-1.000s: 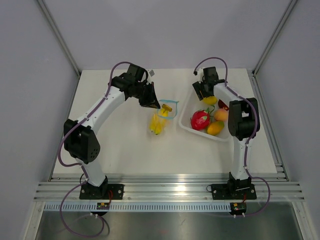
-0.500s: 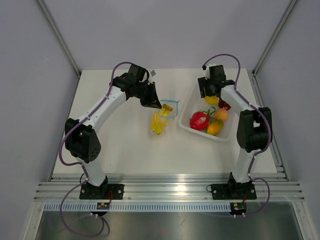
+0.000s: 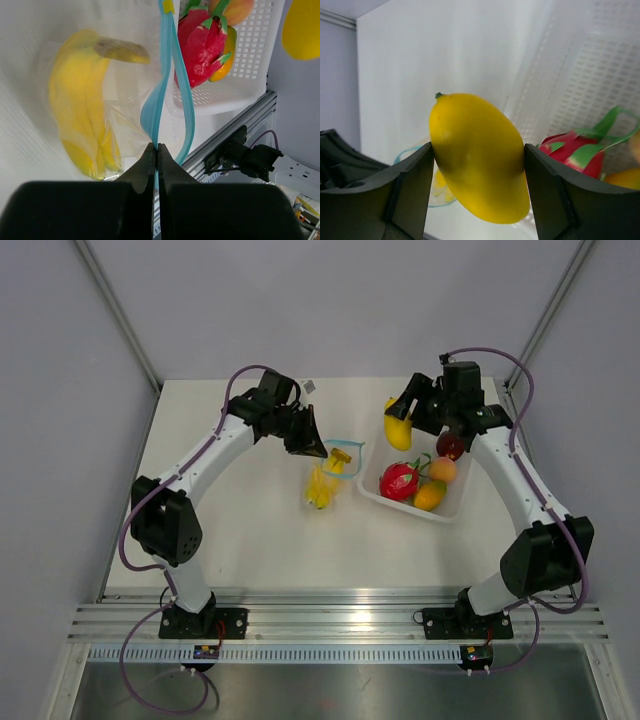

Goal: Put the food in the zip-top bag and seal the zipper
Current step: Pick up the fake fruit from the bin, then place the fake fruit in the zipper food storage bag.

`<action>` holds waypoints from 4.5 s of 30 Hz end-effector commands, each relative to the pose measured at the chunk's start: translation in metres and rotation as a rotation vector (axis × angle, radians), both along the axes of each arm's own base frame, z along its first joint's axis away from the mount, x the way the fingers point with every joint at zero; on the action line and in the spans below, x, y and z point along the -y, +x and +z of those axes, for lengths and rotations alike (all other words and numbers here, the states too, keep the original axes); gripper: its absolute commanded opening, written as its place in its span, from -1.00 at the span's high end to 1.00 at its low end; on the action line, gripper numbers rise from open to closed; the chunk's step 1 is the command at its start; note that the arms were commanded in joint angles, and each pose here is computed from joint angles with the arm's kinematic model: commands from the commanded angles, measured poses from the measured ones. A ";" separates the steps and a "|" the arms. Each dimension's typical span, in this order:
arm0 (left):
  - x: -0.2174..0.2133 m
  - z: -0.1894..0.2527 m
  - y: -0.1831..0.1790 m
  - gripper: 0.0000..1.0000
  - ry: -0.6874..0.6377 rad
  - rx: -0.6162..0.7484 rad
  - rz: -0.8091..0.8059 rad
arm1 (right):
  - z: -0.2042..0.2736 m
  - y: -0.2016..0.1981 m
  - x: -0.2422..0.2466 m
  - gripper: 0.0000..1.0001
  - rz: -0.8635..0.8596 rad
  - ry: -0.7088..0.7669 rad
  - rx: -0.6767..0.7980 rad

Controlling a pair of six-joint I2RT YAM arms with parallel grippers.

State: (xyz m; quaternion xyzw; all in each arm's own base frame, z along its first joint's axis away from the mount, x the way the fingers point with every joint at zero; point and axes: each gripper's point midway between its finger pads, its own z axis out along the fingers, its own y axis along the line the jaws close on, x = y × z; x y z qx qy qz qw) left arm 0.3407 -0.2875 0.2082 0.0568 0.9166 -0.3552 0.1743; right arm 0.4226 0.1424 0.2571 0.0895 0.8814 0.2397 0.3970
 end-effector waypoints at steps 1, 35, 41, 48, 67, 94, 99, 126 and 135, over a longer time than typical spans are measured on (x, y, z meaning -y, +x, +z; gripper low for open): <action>0.011 0.024 -0.002 1.00 -0.084 0.056 -0.034 | 0.028 -0.024 -0.043 0.44 -0.011 0.276 0.014; 0.062 0.026 0.026 1.00 -0.138 0.313 -0.250 | -0.006 -0.031 -0.002 0.45 -0.735 0.627 0.004; 0.065 0.005 0.020 1.00 -0.144 0.266 -0.277 | -0.034 -0.028 -0.009 0.45 -0.779 0.620 -0.082; 0.065 -0.002 0.016 1.00 -0.135 0.249 -0.288 | -0.034 -0.015 -0.022 0.46 -0.758 0.568 -0.061; 0.062 -0.001 0.015 1.00 -0.149 0.225 -0.282 | -0.064 -0.014 -0.058 0.50 -0.679 0.409 -0.093; 0.063 -0.003 0.020 1.00 -0.226 0.166 -0.227 | -0.090 -0.051 -0.097 0.28 -0.391 0.256 -0.143; 0.067 0.003 0.023 1.00 -0.245 0.183 -0.253 | -0.084 -0.056 -0.100 0.25 -0.368 0.283 -0.134; 0.076 0.032 0.008 1.00 -0.309 0.242 -0.392 | -0.070 -0.062 -0.109 -0.40 -0.272 0.274 -0.133; 0.072 0.028 0.000 1.00 -0.306 0.235 -0.408 | -0.052 -0.059 -0.101 -0.55 -0.275 0.250 -0.078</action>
